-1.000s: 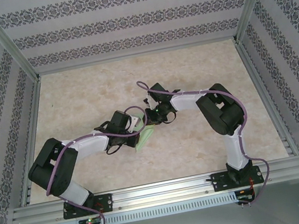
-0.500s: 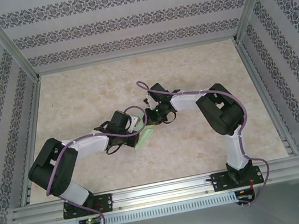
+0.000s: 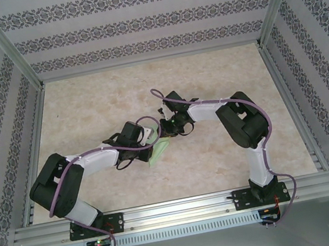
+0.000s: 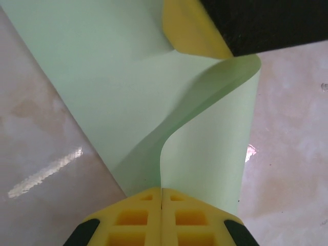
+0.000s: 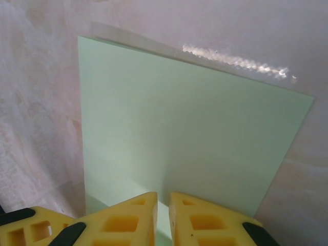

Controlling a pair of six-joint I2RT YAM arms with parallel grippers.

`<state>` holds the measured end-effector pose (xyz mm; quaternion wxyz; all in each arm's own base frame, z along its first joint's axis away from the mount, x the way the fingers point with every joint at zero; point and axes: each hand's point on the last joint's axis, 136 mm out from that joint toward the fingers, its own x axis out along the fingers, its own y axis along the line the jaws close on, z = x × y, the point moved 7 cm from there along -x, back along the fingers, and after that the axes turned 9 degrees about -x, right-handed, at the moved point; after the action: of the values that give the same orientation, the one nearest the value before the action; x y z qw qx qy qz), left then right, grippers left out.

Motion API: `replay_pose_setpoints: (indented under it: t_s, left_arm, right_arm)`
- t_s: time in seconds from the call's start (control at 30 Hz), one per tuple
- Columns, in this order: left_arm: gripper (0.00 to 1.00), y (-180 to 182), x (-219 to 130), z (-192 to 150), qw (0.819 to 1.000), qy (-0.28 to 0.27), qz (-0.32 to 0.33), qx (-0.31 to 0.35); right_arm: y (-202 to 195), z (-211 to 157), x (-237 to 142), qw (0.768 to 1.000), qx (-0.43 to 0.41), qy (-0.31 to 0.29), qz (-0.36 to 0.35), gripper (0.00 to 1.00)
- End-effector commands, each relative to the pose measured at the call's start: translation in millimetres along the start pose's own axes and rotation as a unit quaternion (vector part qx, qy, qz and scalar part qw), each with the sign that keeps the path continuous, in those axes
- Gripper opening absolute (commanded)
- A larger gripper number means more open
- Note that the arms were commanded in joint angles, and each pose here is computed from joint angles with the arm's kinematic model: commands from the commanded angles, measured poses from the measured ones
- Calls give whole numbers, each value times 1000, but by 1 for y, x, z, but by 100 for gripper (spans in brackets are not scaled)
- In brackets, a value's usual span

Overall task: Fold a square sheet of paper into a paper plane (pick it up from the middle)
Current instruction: Third fold the triangle at the center of the table.

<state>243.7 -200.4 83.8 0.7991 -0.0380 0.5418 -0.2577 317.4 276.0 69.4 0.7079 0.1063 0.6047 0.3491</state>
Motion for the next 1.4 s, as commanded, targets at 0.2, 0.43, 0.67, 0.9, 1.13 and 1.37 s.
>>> replay_pose_setpoints:
  t_s: [0.2,0.43,0.67,0.9,1.13,1.37]
  left_arm:
    - [1,6,2,3,1000,-2,18,-7]
    - [2,6,5,-2,1000,8,8,-12]
    - [3,6,9,-2,1000,16,5,-10]
    - [3,4,11,-1,1000,18,-1,-5]
    - [3,3,13,-1,1000,18,-8,1]
    - [3,2,12,0,1000,18,-13,6]
  right_arm:
    - [-16,-12,7,999,19,19,-28,16]
    - [-15,-12,6,999,20,17,-27,17]
    - [-2,-3,-5,1000,19,-11,2,21]
    - [4,8,-44,997,22,-70,-7,27]
    - [16,-10,-59,994,28,-106,24,18]
    - [40,-26,-37,995,25,-85,50,12]
